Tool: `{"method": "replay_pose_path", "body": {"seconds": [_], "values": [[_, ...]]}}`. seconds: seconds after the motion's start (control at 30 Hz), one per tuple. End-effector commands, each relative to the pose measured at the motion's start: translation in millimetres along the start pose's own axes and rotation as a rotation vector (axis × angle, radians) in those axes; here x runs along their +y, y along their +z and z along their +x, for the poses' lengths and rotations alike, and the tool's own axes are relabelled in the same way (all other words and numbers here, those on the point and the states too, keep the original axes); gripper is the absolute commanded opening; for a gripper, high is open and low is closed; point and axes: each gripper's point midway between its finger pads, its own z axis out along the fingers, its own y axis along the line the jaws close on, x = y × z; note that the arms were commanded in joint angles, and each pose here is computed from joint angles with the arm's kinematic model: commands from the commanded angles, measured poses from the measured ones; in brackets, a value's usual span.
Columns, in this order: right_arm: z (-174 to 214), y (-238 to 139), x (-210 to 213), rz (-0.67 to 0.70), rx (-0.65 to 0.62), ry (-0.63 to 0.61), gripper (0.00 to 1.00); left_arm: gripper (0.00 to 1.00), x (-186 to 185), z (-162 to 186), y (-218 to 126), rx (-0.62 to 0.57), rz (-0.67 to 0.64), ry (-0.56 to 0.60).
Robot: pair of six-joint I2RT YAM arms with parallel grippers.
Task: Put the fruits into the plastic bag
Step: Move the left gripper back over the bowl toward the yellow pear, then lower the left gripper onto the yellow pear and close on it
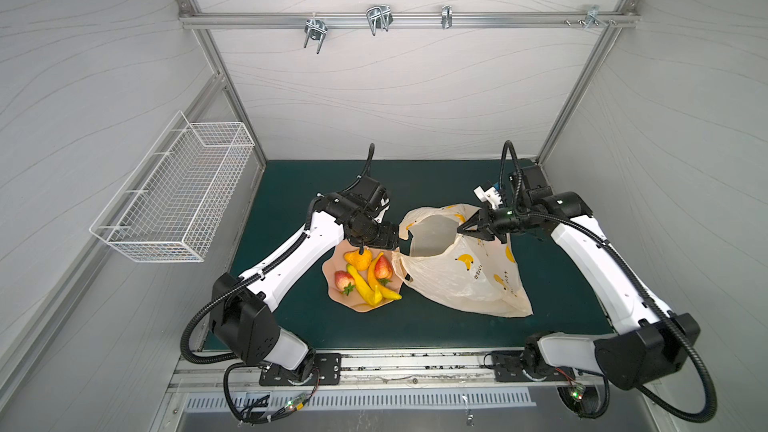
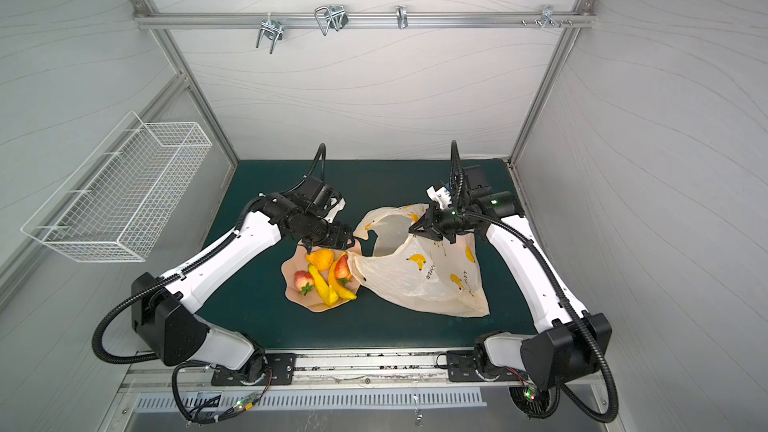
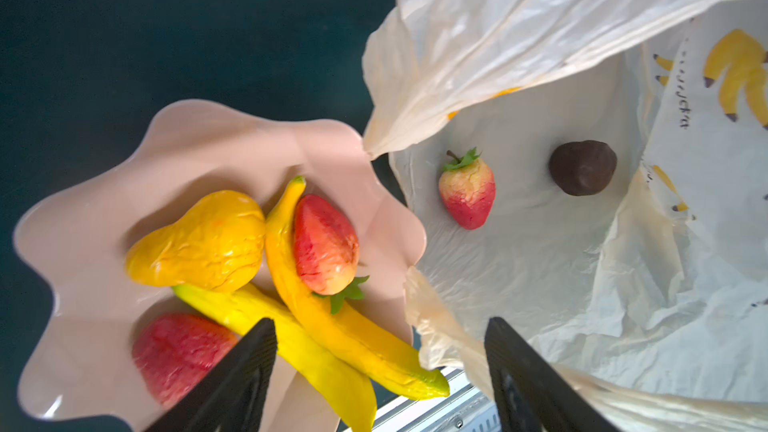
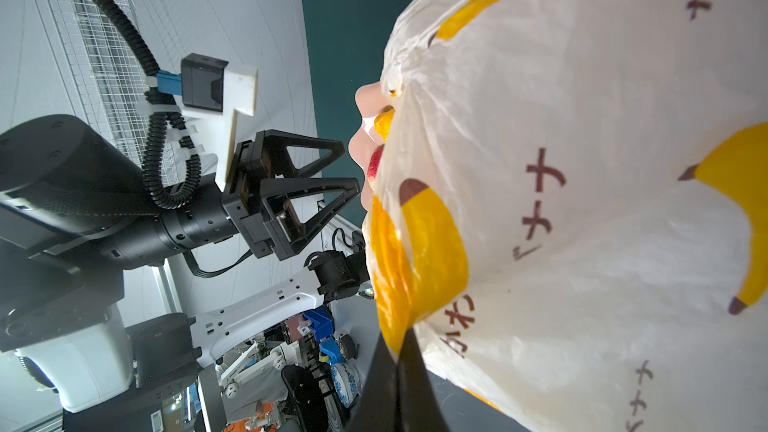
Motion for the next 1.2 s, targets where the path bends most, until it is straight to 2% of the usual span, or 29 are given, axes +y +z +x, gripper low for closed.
{"method": "replay_pose_path", "body": {"seconds": [0.0,0.13,0.27,0.6,1.17], "values": [[3,-4,0,0.013,0.008,-0.003,0.00,0.81,24,8,-9,0.007,-0.086,-0.045],[4,-6,1,0.015,0.006,-0.010,0.00,0.81,46,15,-10,0.035,-0.147,-0.061],[4,-7,1,0.017,0.006,-0.014,0.00,0.81,59,19,-7,0.052,-0.155,-0.101],[3,-6,1,0.016,0.008,-0.015,0.00,0.81,70,28,7,0.097,-0.139,-0.212],[0,-3,0,0.016,0.012,-0.025,0.00,0.80,90,40,47,0.170,-0.174,-0.322]]}}
